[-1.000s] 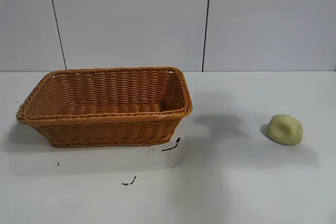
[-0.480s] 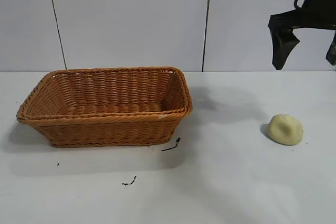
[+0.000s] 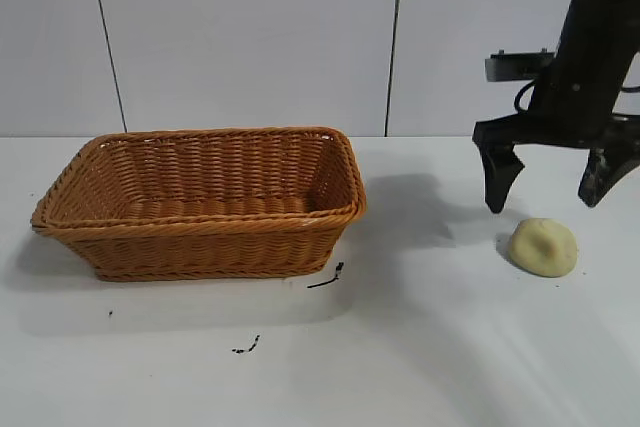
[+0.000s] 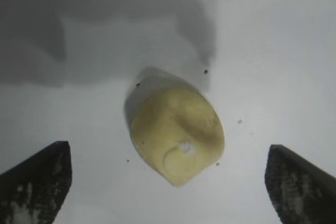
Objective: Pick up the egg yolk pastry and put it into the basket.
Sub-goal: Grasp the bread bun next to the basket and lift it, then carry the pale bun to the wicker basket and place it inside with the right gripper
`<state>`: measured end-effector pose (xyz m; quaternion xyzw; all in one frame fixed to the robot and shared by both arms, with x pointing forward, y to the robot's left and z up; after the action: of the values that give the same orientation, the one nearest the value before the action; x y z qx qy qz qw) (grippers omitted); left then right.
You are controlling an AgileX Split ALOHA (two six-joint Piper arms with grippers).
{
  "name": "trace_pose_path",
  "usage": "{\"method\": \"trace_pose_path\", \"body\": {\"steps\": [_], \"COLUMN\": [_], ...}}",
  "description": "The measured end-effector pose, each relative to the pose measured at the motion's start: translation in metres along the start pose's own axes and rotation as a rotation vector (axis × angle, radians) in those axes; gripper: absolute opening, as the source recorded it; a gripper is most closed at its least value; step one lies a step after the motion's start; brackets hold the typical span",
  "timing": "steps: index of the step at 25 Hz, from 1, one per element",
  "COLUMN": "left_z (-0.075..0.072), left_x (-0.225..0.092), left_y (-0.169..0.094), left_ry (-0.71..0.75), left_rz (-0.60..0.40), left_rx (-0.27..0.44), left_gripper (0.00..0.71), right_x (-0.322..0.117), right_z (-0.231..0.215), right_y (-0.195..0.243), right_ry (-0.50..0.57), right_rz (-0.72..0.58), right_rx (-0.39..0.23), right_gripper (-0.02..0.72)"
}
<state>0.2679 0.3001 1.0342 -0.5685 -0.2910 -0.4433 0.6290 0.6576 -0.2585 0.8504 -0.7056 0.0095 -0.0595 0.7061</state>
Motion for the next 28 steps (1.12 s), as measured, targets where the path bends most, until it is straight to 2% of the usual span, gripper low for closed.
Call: {"method": "trace_pose_path", "body": {"steps": [5, 7, 9, 14, 16, 22, 28], "left_z": [0.000, 0.000, 0.000, 0.000, 0.000, 0.000, 0.000], "left_x": [0.000, 0.000, 0.000, 0.000, 0.000, 0.000, 0.000], "left_y": [0.000, 0.000, 0.000, 0.000, 0.000, 0.000, 0.000], "left_ry": [0.000, 0.000, 0.000, 0.000, 0.000, 0.000, 0.000], "left_rz": [0.000, 0.000, 0.000, 0.000, 0.000, 0.000, 0.000], "left_rx": [0.000, 0.000, 0.000, 0.000, 0.000, 0.000, 0.000], "left_gripper": [0.696, 0.696, 0.696, 0.696, 0.696, 0.696, 0.696], "right_x": [0.000, -0.001, -0.002, -0.004, -0.004, 0.000, 0.022], "right_z": [0.000, 0.000, 0.000, -0.001, -0.001, 0.000, 0.003], "right_y": [0.001, 0.001, 0.001, 0.001, 0.001, -0.012, -0.089], "right_ry": [0.000, 0.000, -0.001, -0.001, -0.001, 0.000, -0.001], "right_rz": [0.004, 0.010, 0.017, 0.030, 0.031, 0.022, -0.095], "right_rx": [-0.001, -0.002, -0.003, -0.006, -0.006, -0.005, 0.018], "right_gripper": [0.685, 0.630, 0.543, 0.228, 0.163, 0.132, 0.125]}}
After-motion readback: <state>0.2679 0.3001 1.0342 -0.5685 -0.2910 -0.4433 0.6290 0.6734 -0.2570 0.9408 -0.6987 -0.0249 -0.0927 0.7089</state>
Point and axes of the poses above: a point on each arm's last joint axis where the gripper is mounted, y pointing out along that axis toward the gripper, z along the wrist's bending axis when the last joint is at zero, x = y × z, the point moved 4 cm from there along y, pointing out along that axis toward the gripper, and after that the axes turned 8 degrees about y, right-handed, at the moved point
